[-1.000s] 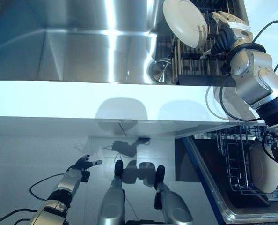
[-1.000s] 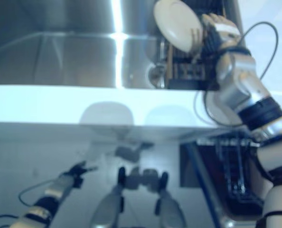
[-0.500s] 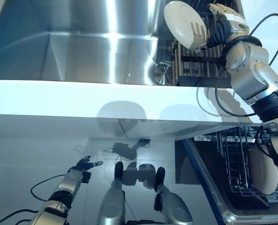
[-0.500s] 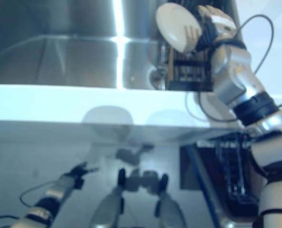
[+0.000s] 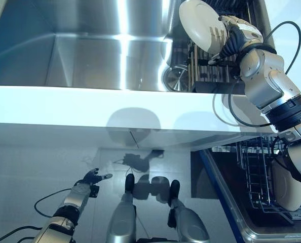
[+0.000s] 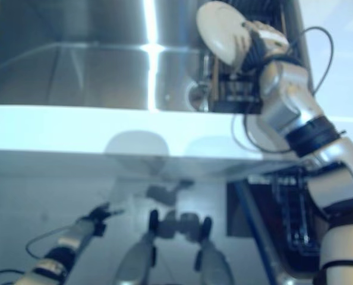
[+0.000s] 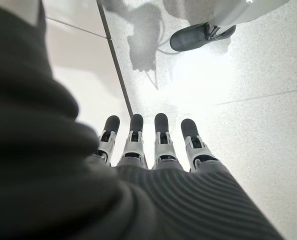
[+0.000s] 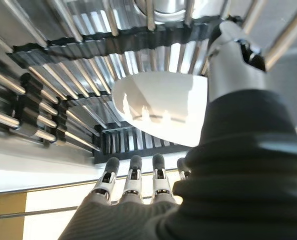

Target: Take plates into dishwasher

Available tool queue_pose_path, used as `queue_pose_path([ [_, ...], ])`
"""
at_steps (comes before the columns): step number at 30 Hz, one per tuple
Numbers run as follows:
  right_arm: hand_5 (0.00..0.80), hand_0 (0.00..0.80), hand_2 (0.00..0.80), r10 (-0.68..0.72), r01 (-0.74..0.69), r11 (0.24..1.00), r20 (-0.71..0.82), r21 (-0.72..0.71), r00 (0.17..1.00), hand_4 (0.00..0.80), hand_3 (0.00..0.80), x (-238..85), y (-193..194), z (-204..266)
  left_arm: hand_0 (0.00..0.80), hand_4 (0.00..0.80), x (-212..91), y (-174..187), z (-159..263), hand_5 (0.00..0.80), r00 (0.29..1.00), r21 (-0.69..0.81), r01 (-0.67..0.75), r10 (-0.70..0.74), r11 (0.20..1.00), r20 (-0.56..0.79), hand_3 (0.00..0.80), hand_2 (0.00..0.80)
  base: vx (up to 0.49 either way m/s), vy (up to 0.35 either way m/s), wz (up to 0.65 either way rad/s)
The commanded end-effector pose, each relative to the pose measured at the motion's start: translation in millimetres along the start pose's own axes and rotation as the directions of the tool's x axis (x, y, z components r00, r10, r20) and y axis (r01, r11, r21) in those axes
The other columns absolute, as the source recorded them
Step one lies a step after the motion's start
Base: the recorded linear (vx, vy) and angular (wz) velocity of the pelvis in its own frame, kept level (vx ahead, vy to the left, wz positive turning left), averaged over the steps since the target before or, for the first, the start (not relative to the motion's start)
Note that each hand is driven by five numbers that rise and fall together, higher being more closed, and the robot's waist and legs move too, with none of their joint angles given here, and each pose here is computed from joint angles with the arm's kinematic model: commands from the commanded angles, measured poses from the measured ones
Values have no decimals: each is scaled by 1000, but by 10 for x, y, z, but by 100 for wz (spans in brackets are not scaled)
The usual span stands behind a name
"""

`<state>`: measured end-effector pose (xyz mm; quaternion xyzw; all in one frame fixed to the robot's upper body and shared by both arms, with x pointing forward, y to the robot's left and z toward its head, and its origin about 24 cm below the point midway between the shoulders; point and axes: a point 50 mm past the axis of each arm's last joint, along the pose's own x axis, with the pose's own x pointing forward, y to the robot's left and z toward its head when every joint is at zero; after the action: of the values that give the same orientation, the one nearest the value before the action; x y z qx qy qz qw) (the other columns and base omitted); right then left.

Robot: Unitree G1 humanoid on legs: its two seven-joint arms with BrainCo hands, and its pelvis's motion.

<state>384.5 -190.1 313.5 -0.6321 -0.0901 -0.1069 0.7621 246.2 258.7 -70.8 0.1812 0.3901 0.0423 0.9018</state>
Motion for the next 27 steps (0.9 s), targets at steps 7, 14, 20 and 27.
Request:
queue_pose_path([
  [7, 0, 0, 0, -128, 127, 972, 7, -197, 992, 0, 0, 63, -439, 46, 0, 0, 27, -27, 93, 0, 1000, 8, -2, 2, 1000, 19, 0, 0, 0, 0, 0],
  [14, 0, 0, 0, -150, 147, 957, 6, -251, 989, 0, 0, 61, -550, 20, 0, 0, 22, 14, 84, 0, 1000, 20, -15, 15, 1000, 18, 0, 0, 22, -22, 0],
  [20, 0, 0, 0, -160, 156, 953, 5, -259, 987, 0, 0, 53, -589, 12, 0, 0, 18, 24, 47, 0, 1000, 29, -22, 21, 999, 8, 0, 0, 55, -25, 0],
  [27, 0, 0, 0, -160, 159, 948, 22, -277, 987, 0, 0, 46, -607, 48, 0, 0, 13, 43, 5, 0, 1000, 30, -25, 25, 999, -3, 0, 0, 53, -10, 0],
])
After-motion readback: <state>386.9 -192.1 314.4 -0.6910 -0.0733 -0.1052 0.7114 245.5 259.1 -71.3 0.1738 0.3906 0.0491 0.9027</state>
